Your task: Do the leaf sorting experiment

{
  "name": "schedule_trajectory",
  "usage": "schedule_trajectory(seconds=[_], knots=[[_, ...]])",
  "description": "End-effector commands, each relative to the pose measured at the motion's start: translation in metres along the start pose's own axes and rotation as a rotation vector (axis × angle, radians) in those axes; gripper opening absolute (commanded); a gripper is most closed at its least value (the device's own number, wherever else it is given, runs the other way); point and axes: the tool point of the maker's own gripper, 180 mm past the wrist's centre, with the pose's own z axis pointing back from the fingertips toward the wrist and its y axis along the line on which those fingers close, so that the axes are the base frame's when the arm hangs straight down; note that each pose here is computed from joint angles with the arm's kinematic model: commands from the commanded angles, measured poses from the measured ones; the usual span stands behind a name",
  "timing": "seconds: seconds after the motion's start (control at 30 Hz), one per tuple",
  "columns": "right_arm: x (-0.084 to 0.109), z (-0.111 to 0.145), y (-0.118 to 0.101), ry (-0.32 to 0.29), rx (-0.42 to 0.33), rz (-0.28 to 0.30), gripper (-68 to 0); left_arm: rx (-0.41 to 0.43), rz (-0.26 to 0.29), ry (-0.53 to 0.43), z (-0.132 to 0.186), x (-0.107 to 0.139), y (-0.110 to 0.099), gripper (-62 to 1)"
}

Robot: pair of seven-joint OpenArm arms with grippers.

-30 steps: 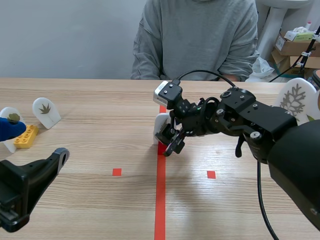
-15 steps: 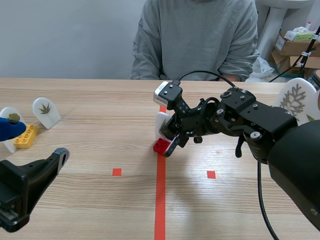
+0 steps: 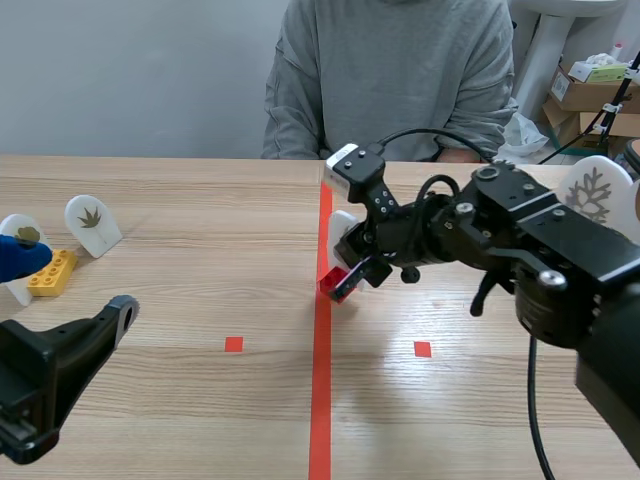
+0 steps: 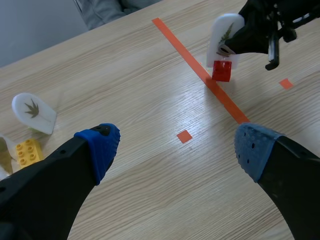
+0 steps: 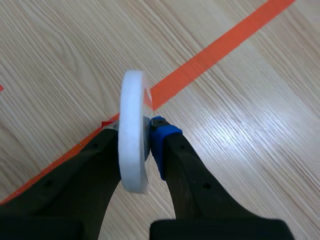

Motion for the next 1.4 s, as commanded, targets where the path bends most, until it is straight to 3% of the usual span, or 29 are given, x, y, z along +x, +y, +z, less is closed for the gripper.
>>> schedule_trajectory(seconds=[0.0, 0.2, 0.37, 0.5, 0.67, 0.97, 1.2, 1.37], knots=[[-0.002, 0.015, -0.009, -0.024, -0.040, -0.001, -65.6, -0.001, 0.005, -0.020, 0.000, 0.005, 0.000, -11.2], [-0.025, 0.065, -0.015, -0.040, -0.137, -0.027, -65.6, -0.001, 0.005, -0.020, 0.000, 0.005, 0.000, -11.2], [-0.055, 0.102, -0.029, -0.034, -0.218, -0.151, -65.6, -0.001, 0.005, -0.019, 0.000, 0.005, 0.000, -11.2], [-0.080, 0.127, -0.052, -0.017, -0.313, -0.215, -65.6, -0.001, 0.005, -0.019, 0.000, 0.005, 0.000, -11.2], [-0.094, 0.153, -0.091, -0.042, -0.439, -0.251, -65.6, -0.001, 0.006, -0.020, 0.000, 0.005, 0.000, -11.2], [-0.135, 0.144, -0.137, -0.014, -0.516, -0.380, -65.6, -0.001, 0.005, -0.019, 0.000, 0.005, 0.000, -11.2], [-0.150, 0.145, -0.160, -0.006, -0.577, -0.418, -65.6, -0.001, 0.005, -0.019, 0.000, 0.004, 0.000, -11.2], [-0.161, 0.151, -0.167, 0.007, -0.632, -0.410, -65.5, -0.001, 0.005, -0.017, 0.000, 0.004, 0.000, -11.2]])
